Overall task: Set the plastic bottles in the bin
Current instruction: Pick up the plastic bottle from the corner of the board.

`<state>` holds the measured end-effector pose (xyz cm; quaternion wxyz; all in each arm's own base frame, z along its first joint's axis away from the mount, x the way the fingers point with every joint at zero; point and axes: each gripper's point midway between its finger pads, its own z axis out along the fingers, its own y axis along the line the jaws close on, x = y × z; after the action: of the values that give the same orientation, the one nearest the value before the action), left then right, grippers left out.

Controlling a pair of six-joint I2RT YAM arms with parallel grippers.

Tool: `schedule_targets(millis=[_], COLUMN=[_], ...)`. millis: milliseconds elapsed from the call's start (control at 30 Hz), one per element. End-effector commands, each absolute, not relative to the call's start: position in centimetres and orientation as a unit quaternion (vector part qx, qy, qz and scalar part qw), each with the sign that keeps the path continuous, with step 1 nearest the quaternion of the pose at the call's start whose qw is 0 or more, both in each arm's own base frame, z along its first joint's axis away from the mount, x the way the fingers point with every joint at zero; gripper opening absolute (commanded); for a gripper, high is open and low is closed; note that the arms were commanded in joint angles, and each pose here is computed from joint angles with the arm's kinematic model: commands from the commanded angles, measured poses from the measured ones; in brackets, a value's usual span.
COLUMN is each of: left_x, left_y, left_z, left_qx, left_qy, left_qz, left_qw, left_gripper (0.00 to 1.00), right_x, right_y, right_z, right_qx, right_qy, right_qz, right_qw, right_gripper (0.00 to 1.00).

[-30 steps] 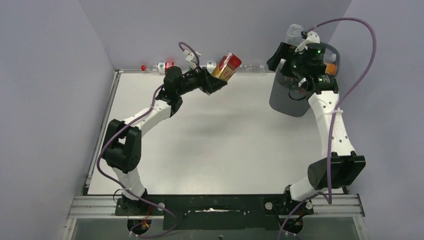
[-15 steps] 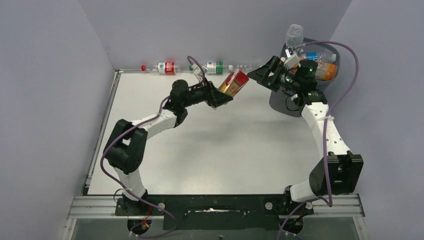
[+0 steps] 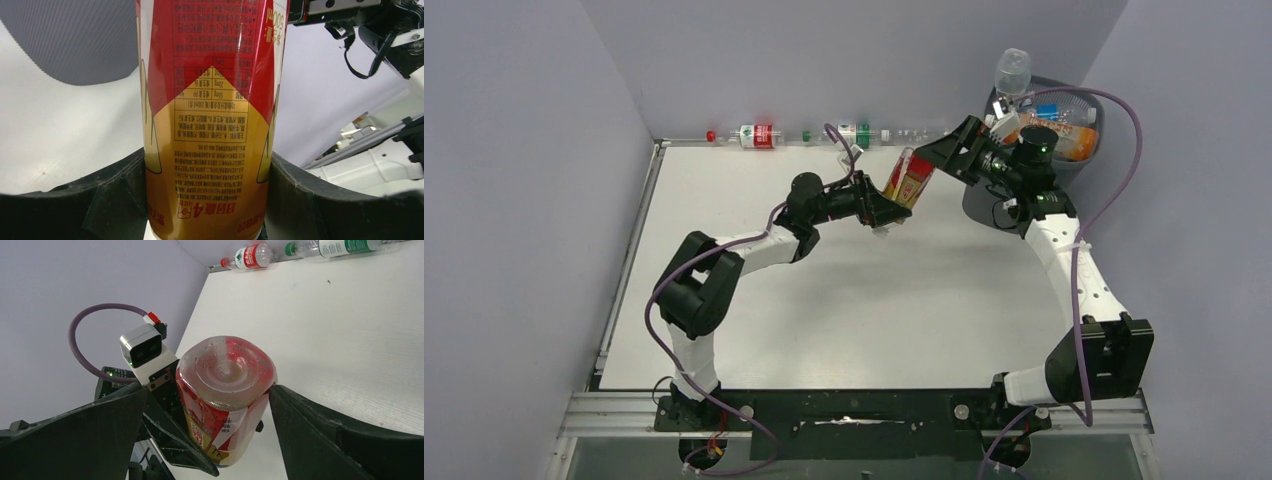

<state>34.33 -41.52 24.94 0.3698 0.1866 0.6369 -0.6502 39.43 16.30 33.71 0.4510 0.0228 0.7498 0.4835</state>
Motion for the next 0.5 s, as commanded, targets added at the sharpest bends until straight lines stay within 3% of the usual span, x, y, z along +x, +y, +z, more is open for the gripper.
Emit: schedule_targets(millis=[0, 133, 467], left_x=[33.5, 33.8, 34.2], left_y=[-42.0, -43.1, -45.1], left_z=[30.7, 30.0, 25.2], left_qx=[0.206, 0.225, 0.277], left_qy=[0.566, 0.601, 0.718], left_qz=[-0.687, -0.647, -0.442], left_qw=[0.407, 0.412, 0.461], left_gripper=[0.52, 0.51, 0.51], right_x=[38.3, 38.4, 38.1], right_y=[17.4, 17.3, 17.2], right_z=[34.4, 33.6, 31.7], right_qx=[-0.007, 0.000, 0.023], right_qy=[0.779, 0.802, 0.830], right_qz=[0.429, 0.388, 0.329], right_qw=[0.457, 0.454, 0.450], right_gripper=[0.98, 0.98, 0.99])
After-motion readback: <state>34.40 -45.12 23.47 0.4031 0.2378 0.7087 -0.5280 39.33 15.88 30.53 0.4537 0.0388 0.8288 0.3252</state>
